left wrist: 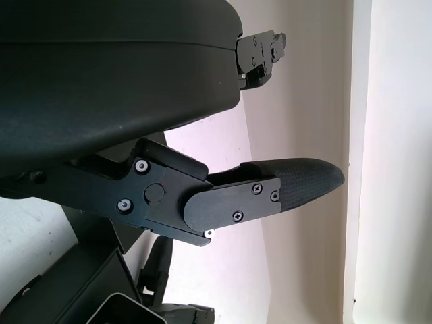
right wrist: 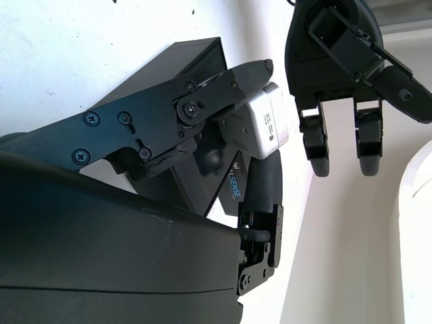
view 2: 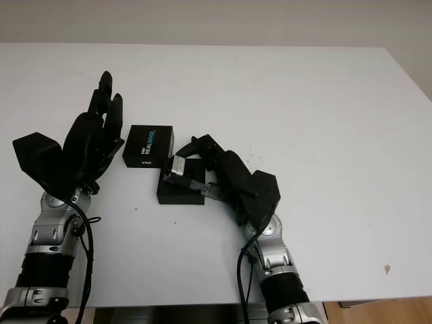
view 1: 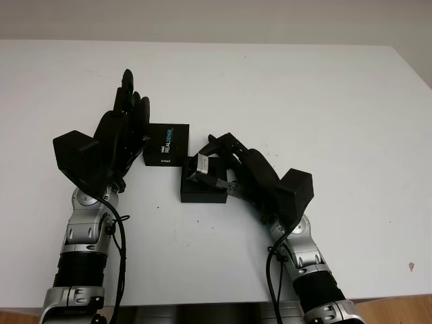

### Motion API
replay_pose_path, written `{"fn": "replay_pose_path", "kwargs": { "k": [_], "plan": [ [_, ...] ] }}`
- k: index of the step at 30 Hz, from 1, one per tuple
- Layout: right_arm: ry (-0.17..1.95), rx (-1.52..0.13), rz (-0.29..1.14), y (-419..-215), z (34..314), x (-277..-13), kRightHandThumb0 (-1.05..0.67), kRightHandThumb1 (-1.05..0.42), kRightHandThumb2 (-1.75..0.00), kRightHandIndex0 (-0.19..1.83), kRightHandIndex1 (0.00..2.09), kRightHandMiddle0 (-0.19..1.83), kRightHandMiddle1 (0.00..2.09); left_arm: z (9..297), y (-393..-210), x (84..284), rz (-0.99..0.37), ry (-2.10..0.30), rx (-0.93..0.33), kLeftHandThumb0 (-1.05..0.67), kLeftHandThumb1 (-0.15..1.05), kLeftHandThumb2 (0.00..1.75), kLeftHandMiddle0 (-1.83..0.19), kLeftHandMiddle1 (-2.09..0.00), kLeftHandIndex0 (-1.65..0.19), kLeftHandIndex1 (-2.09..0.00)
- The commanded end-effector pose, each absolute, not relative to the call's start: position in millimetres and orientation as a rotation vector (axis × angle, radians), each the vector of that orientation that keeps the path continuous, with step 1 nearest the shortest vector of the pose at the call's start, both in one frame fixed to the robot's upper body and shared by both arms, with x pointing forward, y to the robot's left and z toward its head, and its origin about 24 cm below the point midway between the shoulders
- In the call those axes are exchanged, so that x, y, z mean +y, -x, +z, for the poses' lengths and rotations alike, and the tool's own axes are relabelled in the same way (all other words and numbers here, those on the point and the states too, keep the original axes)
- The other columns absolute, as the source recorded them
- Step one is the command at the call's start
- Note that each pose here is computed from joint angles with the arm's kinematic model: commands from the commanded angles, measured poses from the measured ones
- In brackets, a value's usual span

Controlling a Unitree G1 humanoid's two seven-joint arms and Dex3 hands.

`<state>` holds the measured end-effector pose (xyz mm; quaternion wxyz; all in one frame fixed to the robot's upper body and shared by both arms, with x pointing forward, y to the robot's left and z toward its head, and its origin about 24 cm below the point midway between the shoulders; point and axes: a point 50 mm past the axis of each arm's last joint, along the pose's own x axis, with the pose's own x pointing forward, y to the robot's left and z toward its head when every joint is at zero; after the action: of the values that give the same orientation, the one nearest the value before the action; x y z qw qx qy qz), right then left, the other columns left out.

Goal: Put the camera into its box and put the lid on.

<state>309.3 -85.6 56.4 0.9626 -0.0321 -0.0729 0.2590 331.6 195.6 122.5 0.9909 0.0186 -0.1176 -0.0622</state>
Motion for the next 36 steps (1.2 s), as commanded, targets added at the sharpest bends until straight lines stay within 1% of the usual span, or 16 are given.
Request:
{"fn": "replay_pose_path", "kwargs": {
  "k": [1,6,20,27,30,31,34,36],
  "plan": [
    [0.089,-0.069,0.541,-300,35,-85,-0.48,-1.02,-0.05,0.13,0.04,0.23,1.81,123,-330.7,194.8,-0.127,-0.034,-0.244,-0.74,1.05,0.59,0.19,0.0,0.19,0.0],
    [0.142,-0.093,0.539,-300,35,-86,-0.48,-1.02,-0.05,0.13,0.04,0.23,1.81,123,-330.7,194.3,-0.124,-0.033,-0.243,-0.75,1.05,0.59,0.19,0.0,0.19,0.0],
    [0.195,-0.139,0.508,-298,38,-89,-0.46,-1.02,-0.05,0.14,0.04,0.21,1.79,123,-330.7,196.3,-0.13,-0.05,-0.244,-0.75,1.05,0.6,0.19,0.0,0.19,0.0],
    [0.268,-0.192,0.477,-297,47,-92,-0.45,-1.01,-0.05,0.15,0.04,0.2,1.75,123,-330.5,197.1,-0.131,-0.048,-0.242,-0.75,1.05,0.6,0.19,0.0,0.19,0.0],
    [0.308,-0.216,0.472,-295,51,-94,-0.48,-1.02,-0.06,0.12,0.02,0.09,1.62,124,-330.5,197.6,-0.129,-0.044,-0.243,-0.74,1.05,0.61,0.19,0.0,0.19,0.0],
    [0.327,-0.227,0.47,-295,53,-95,-0.5,-1.02,-0.05,0.1,0.01,0.0,1.49,124,-330.5,197.9,-0.127,-0.042,-0.244,-0.74,1.05,0.61,0.19,0.0,0.19,0.0],
    [0.369,-0.26,0.461,-293,61,-96,-0.51,-1.0,-0.05,0.01,0.01,-0.1,1.13,124,-330.4,198.1,-0.122,-0.042,-0.242,-0.74,1.05,0.6,0.19,0.0,0.19,0.0],
    [0.403,-0.286,0.456,-292,67,-98,-0.52,-1.0,-0.05,-0.03,0.01,-0.13,0.98,124,-330.1,198.2,-0.121,-0.046,-0.241,-0.74,1.05,0.6,0.19,0.0,0.19,0.0]
  ]
}}
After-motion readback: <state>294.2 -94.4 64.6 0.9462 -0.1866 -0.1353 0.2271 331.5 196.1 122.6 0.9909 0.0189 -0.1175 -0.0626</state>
